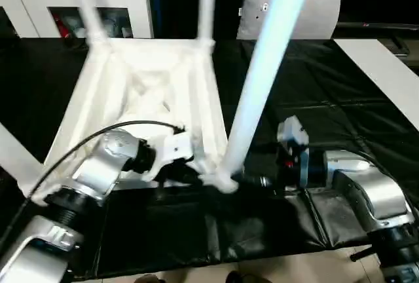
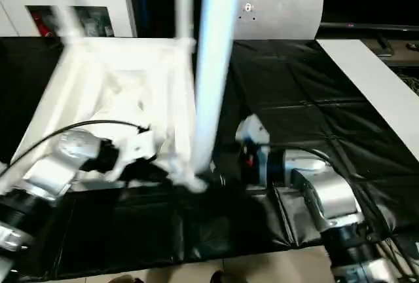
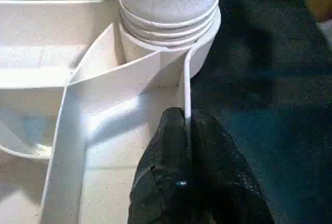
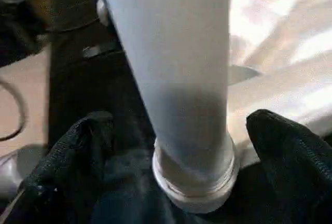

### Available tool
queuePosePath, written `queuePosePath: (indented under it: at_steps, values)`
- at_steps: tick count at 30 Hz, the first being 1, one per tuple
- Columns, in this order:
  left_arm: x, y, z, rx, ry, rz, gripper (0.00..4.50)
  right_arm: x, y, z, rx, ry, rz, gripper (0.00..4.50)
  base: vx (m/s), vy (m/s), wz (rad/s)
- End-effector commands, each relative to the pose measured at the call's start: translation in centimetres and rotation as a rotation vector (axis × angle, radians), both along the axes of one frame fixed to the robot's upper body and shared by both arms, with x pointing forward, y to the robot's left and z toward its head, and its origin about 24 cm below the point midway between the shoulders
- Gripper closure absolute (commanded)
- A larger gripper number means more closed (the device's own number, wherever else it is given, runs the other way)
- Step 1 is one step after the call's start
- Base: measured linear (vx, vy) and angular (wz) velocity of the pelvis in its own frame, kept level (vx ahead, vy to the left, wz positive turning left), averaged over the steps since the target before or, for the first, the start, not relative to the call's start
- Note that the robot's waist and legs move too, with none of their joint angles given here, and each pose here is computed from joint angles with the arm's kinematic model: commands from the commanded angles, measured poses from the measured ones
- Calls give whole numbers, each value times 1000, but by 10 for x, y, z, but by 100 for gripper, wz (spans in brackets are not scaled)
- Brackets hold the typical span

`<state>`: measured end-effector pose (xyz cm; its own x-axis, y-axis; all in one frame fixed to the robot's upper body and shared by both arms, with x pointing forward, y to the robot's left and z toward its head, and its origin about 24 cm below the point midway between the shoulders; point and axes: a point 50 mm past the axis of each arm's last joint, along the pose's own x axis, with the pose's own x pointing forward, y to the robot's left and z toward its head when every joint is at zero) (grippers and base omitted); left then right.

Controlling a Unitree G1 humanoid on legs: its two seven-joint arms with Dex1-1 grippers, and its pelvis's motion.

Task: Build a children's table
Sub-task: Rotate leg to tighten

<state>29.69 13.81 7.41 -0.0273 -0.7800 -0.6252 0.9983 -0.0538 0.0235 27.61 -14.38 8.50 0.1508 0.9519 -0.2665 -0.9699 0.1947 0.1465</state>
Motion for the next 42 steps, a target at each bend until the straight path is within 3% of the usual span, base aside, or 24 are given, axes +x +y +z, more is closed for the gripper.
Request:
queuePosePath:
  at_steps: [1, 8, 22, 29, 33, 40, 42]
  values:
    - [-6, -13, 3, 21, 26, -157, 450, 1, 1, 6, 23, 19, 75, 32, 0, 0, 0]
    - [-6, -14, 3, 44, 13, -204, 450, 3, 5, 2, 25, 67, 149, 87, 0, 0, 0]
    - [-3, -13, 3, 50, -1, -209, 450, 4, 4, -1, -4, 68, 201, 210, 0, 0, 0]
    - [-2, -13, 1, 33, 5, -148, 450, 0, 10, -1, 51, 115, 183, 235, 0, 0, 0]
    - [2, -25, 0, -34, 24, 4, 450, -5, 25, -2, 106, 124, 73, 238, 0, 0, 0]
    - [18, -67, 4, -171, 3, 351, 450, 14, 64, -16, 76, 91, -442, 241, -8, 0, -1]
    - [20, -73, 6, -183, -1, 401, 450, 18, 68, -18, 61, 90, -542, 243, 0, 0, 0]
